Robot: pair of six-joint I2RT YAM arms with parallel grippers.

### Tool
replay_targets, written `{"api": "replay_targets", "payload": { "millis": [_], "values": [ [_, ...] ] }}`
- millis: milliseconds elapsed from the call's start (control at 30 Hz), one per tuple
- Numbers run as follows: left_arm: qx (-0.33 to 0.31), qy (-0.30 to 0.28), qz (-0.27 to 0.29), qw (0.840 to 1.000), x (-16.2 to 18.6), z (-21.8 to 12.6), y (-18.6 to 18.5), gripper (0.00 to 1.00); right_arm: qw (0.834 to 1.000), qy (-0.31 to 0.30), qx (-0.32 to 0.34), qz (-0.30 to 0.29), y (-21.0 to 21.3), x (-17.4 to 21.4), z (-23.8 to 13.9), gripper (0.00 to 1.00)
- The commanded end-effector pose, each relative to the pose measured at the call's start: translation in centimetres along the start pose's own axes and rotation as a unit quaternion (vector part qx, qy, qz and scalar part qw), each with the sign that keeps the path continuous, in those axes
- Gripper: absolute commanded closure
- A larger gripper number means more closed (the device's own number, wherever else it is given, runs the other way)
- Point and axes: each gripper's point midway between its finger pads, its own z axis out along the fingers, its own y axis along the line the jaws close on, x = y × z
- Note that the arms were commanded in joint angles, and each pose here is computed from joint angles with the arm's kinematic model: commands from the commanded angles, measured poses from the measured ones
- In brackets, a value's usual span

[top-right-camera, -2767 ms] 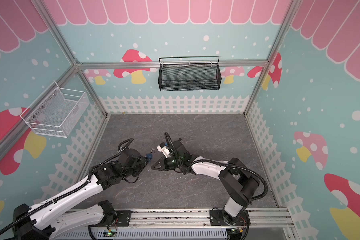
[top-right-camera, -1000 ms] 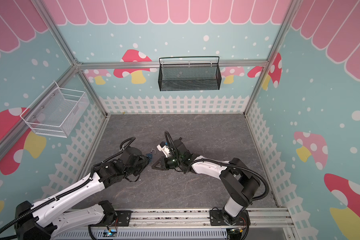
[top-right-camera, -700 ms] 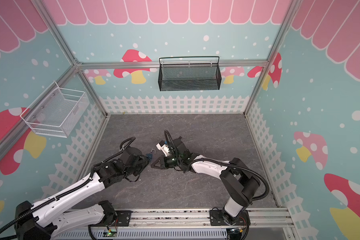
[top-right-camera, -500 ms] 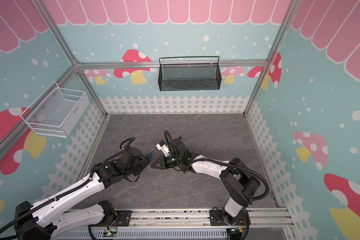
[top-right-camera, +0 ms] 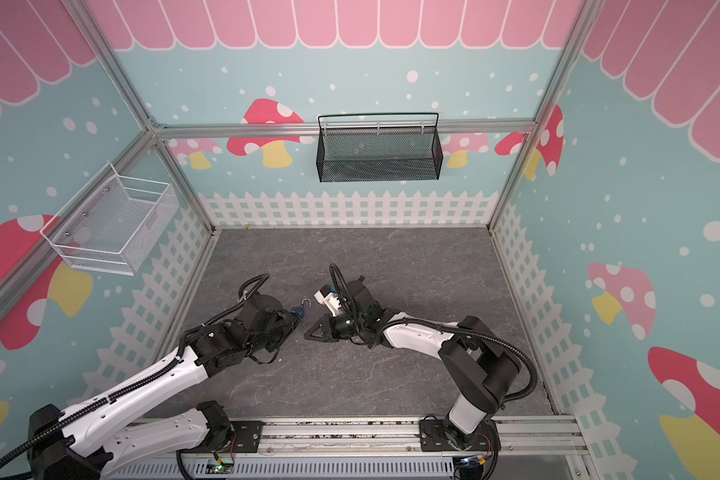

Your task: Unlock with the key

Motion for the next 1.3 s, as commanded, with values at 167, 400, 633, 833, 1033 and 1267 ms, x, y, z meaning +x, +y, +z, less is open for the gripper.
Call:
{"api": "replay_targets", "payload": {
  "millis": [167,400,633,833,1033,1267],
  "values": [
    [0.008,-0.007,0.026,1.000,-0.6,-0.4,-1.3,1.00,1.000,0.002,-0.020,-0.004,1.6,-0.7,0.1,1.00],
    [0.004,-0.005,0.042,0.999,-0.6,-0.4,-1.6,1.00,0.999,0.008,-0.028,0.020,2.0,-0.6,0.0,1.00],
    [-0.003,-0.007,0.058,0.998,-0.7,-0.5,-1.7,1.00,0.999,0.006,-0.025,0.037,2.1,-0.6,-0.5,1.00],
    [-0.010,-0.004,0.071,0.997,-0.6,-0.3,-1.5,1.00,0.998,0.009,-0.035,0.043,2.9,-0.8,-0.7,1.00],
    [-0.012,-0.003,0.074,0.997,-0.6,-0.2,-1.6,1.00,0.998,0.003,-0.034,0.056,3.0,-1.1,-1.0,1.00],
    [-0.009,0.001,0.073,0.997,-0.4,-0.3,-1.7,1.00,0.998,-0.010,-0.025,0.055,2.6,-1.6,-1.3,1.00]
  ]
}}
